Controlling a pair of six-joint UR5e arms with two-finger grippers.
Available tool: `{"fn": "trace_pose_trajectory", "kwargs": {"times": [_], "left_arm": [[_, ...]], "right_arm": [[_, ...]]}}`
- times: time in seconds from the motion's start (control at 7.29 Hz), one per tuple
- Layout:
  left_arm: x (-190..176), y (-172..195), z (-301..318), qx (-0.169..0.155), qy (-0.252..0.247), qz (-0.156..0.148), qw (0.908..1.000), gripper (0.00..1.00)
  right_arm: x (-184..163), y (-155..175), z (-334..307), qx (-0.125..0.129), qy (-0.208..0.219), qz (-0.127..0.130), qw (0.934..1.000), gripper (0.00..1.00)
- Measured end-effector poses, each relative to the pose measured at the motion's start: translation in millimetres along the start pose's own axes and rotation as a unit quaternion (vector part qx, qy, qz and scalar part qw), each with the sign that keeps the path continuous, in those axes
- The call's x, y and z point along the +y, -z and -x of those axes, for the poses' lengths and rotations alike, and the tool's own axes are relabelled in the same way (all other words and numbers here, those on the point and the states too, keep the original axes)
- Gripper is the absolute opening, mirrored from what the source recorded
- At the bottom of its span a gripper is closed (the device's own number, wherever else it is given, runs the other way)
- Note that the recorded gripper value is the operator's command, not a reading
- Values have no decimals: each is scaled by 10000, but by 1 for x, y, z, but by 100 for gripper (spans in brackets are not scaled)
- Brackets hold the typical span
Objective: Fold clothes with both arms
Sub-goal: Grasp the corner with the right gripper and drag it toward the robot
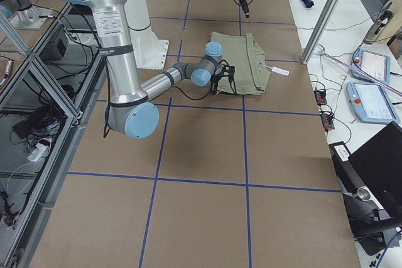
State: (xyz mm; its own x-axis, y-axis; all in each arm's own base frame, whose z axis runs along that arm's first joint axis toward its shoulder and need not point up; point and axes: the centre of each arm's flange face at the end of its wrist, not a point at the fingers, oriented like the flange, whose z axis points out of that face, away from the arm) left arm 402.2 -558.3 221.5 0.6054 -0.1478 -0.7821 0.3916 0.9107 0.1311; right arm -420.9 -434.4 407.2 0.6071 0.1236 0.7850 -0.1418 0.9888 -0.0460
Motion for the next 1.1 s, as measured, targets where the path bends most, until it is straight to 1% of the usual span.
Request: {"fn": "trace_pose_trajectory", "kwargs": {"times": [0.41,0.55,0.69,0.82,0.96,1.1], "left_arm": [[1,-1,1,6,-21,6,10000,100],[1,-2,1,9,-25,6,10000,100],[2,-2,1,6,-28,7,10000,100],[2,-2,1,-2,-29,4,10000,100],[2,-3,1,-11,-30,1,10000,100],[2,-3,2,-21,-30,-5,10000,100]], "right_arm": [[10,10,-11,-85,24,173,9998,0],[27,24,-20,-181,62,352,9992,0],[56,44,-26,-345,143,696,9969,0],[95,62,-30,-468,296,1089,9925,0],[142,72,-37,-489,518,1503,9861,0],[184,78,-44,-464,750,1898,9779,99]]}}
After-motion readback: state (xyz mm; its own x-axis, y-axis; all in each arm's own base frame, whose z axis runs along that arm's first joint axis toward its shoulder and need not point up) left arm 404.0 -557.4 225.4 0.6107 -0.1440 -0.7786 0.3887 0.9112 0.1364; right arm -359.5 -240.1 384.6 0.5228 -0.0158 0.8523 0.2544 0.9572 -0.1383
